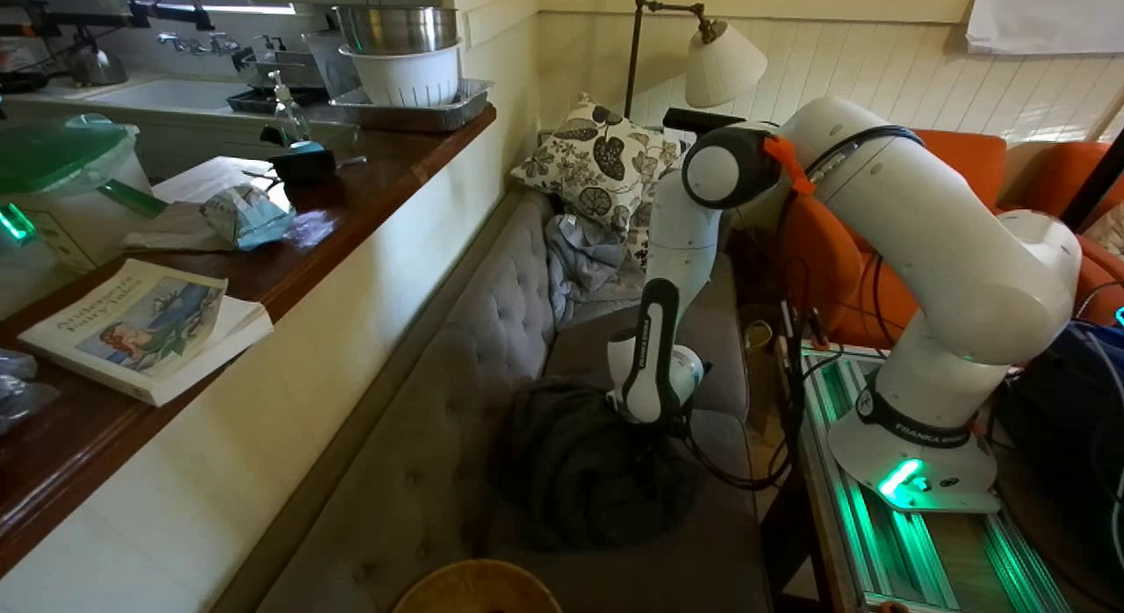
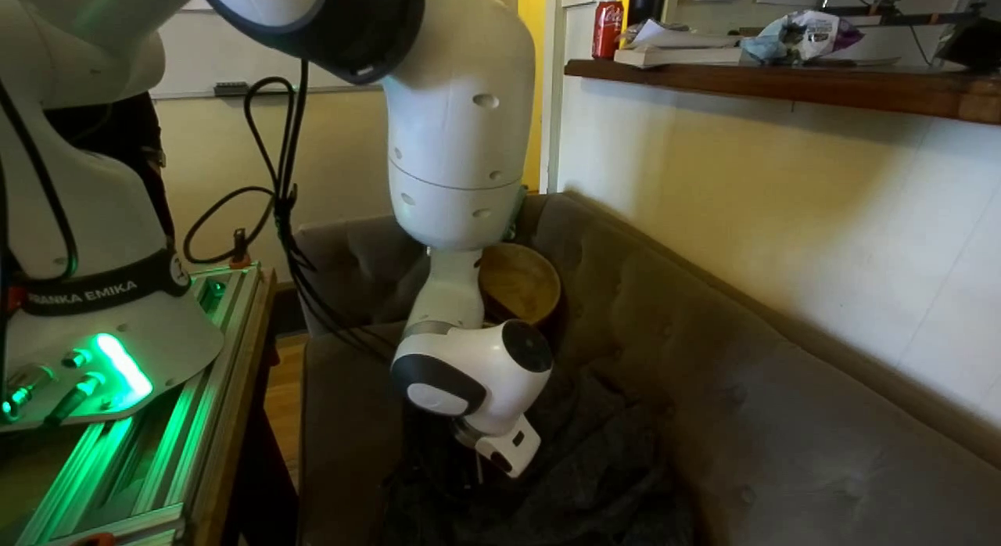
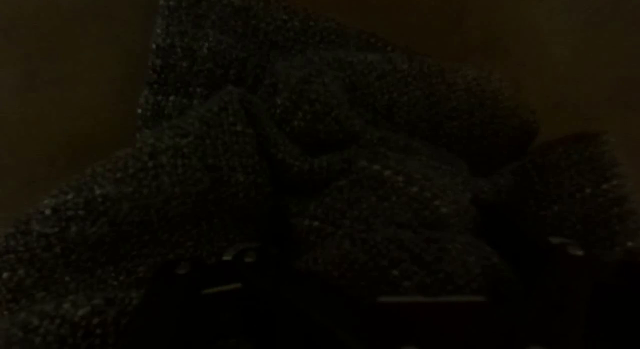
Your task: Push the blanket backwards
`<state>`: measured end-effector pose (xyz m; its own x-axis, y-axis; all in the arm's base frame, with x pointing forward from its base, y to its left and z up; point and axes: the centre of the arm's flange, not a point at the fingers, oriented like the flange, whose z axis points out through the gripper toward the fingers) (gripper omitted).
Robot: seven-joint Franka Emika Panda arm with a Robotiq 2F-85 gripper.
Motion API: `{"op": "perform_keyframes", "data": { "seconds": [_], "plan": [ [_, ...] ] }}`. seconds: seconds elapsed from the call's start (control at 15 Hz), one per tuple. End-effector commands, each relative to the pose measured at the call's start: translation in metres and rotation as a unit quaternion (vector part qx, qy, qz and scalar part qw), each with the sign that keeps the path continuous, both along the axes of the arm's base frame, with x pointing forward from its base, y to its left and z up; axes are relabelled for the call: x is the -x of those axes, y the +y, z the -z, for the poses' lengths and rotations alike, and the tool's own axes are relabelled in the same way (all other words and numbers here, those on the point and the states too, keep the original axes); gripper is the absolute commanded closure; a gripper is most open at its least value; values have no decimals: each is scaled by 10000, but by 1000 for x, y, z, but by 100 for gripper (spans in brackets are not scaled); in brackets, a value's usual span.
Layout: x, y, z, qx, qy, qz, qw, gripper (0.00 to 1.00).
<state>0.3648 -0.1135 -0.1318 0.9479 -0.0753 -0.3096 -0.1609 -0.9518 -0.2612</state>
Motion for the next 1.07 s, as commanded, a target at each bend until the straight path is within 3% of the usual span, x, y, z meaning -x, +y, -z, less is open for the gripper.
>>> {"op": "perform_keyframes", "data": {
  "seconds": [0.0, 0.13, 0.6, 0.73, 1.0],
  "plan": [
    [-22, 0, 25, -32, 81, 212, 9997, 27],
    [-24, -4, 28, -29, 103, 304, 9995, 37],
    [-12, -11, 15, -238, 137, 460, 9986, 87],
    [18, -11, -18, -372, -162, 350, 9986, 98],
    [69, -18, -75, -361, -1316, 268, 9903, 100]
  ]
}}
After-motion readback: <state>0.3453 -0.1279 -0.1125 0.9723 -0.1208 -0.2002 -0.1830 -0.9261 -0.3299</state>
